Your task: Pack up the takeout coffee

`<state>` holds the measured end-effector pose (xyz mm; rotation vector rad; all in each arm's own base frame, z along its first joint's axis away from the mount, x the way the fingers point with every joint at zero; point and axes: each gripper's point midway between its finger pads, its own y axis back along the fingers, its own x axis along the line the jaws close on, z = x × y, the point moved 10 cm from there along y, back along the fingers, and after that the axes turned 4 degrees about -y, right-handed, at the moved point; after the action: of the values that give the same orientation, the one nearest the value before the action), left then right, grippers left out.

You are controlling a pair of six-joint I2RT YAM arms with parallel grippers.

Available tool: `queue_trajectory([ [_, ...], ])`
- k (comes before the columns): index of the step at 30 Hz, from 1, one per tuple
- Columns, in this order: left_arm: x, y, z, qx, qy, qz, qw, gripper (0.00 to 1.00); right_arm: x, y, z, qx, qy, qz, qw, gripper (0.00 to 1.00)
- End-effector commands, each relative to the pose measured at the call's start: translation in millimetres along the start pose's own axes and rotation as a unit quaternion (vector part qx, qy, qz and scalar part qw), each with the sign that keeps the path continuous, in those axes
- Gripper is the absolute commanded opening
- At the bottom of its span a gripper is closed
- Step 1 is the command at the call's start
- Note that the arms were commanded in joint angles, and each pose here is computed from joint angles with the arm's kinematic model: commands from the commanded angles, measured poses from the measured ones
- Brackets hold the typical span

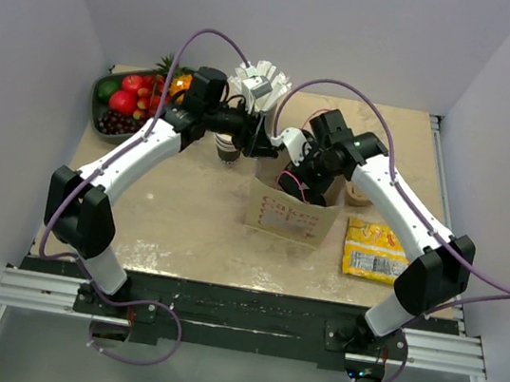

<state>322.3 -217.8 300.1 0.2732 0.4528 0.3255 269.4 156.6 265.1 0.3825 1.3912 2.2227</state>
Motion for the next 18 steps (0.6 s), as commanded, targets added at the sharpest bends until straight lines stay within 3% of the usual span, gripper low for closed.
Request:
queue_trajectory([
  [1, -15, 9, 19, -0.034, -0.042, -0.018, 0.998, 0.66, 9, 38, 19, -0.070, 0.003, 0.005, 0.998, 0.99],
  [10, -17, 11, 22, -0.037, -0.044, -0.020, 0.998, 0.66, 10, 65, 30, -0.089, 0.001, 0.000, 0.996, 0.99],
  [18, -32, 18, 48, -0.075, -0.076, -0.058, 0.993, 0.68, 13, 123, 52, -0.173, 0.008, -0.031, 0.984, 0.99],
])
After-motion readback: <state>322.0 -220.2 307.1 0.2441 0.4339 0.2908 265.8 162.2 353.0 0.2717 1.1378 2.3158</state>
